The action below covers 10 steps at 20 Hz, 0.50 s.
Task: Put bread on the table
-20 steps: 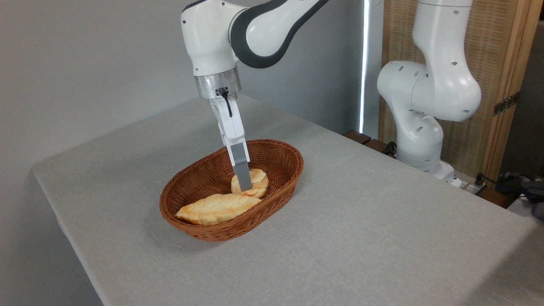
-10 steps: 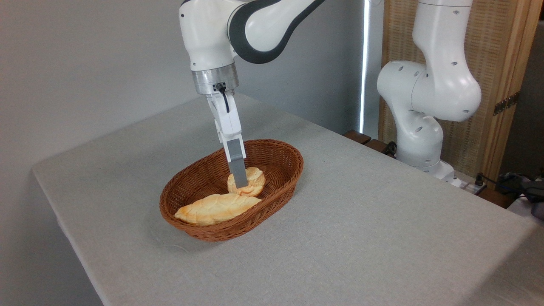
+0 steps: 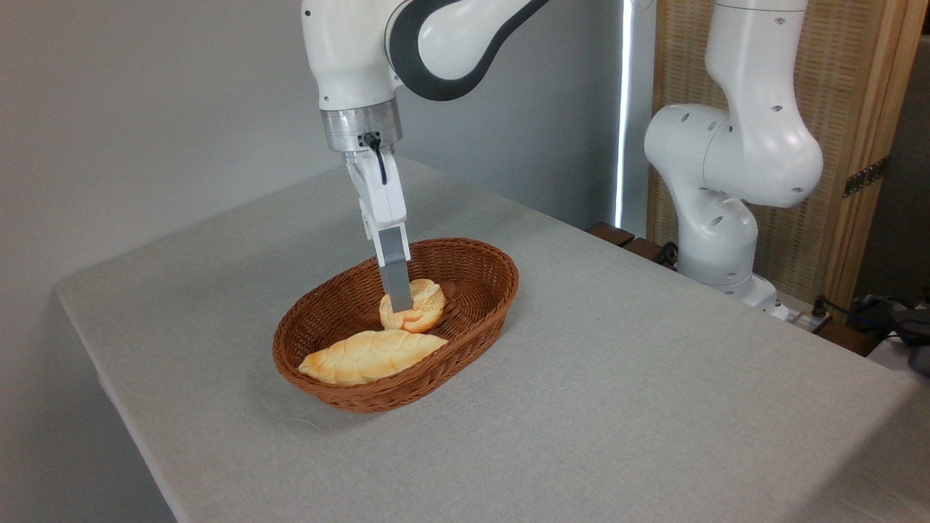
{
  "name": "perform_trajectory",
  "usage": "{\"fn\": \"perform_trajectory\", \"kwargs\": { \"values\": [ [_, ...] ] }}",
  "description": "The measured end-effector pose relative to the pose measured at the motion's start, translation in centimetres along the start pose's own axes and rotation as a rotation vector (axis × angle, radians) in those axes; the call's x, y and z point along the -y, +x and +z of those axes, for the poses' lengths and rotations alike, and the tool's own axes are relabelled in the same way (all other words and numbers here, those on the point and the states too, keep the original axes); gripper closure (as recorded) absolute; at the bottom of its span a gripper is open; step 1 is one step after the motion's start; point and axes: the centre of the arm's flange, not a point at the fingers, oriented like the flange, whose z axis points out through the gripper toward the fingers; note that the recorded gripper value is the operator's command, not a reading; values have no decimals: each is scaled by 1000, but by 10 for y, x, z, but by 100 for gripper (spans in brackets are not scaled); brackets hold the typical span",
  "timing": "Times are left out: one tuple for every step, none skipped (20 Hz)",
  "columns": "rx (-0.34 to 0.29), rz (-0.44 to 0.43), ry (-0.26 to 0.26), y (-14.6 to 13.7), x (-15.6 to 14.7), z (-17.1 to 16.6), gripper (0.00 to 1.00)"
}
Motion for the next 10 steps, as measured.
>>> {"fn": "perform_trajectory", "kwargs": {
  "values": [
    [-4,-12,3,-3,5,-3,70],
    [-8,-23,6,-6,11,-8,70],
    [-12,-34,9,-9,16,-15,69],
    [-16,-47,12,-13,22,-22,68],
    [-19,-64,15,-18,30,-30,68],
    [-23,-79,17,-25,38,-39,68],
    [-23,-83,17,-34,48,-48,67],
    [-21,-78,13,-46,59,-57,67],
    [-17,-66,5,-62,71,-66,66],
    [-14,-55,-2,-78,81,-74,66]
  ]
}}
